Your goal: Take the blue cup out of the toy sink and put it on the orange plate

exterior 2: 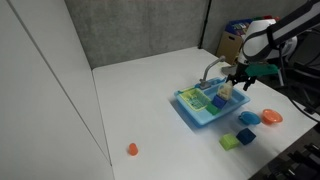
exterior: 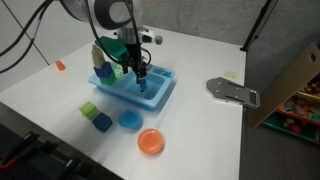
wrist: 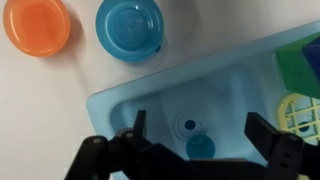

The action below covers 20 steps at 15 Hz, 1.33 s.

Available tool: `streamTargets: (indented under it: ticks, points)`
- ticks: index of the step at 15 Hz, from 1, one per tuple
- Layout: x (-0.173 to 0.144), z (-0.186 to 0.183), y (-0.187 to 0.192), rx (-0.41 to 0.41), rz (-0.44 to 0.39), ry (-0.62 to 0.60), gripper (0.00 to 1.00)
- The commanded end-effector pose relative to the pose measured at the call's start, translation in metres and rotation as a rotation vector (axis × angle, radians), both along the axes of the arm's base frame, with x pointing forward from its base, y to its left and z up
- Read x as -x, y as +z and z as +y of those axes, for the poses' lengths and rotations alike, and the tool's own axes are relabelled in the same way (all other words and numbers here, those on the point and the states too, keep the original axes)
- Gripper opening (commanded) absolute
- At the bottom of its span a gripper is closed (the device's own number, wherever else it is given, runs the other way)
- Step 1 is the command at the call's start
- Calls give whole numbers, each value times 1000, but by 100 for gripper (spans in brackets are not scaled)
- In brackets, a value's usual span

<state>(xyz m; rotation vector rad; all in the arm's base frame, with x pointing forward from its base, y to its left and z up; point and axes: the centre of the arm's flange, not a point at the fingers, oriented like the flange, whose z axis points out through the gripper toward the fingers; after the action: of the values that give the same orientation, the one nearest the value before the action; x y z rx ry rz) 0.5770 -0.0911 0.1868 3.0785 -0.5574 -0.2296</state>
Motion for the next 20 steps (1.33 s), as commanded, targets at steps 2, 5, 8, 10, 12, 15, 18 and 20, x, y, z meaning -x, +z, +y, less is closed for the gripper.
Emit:
streamTargets:
  ticks: [2, 5, 8, 10, 12, 15, 18, 20]
  points:
    - [-12, -14, -20, -2, 3, 8, 100]
    - [-17, -17, -31, 2, -10, 5, 100]
    - [-25, -15, -44, 8, -52, 7, 100]
    - [-31, -12, -53, 2, -82, 11, 100]
    - [-36, -8, -60, -4, -108, 17, 100]
    - [-44, 2, -68, -5, -152, 32, 100]
    - [-52, 10, -74, 14, -198, 47, 100]
    - [-56, 14, -78, 24, -221, 53, 100]
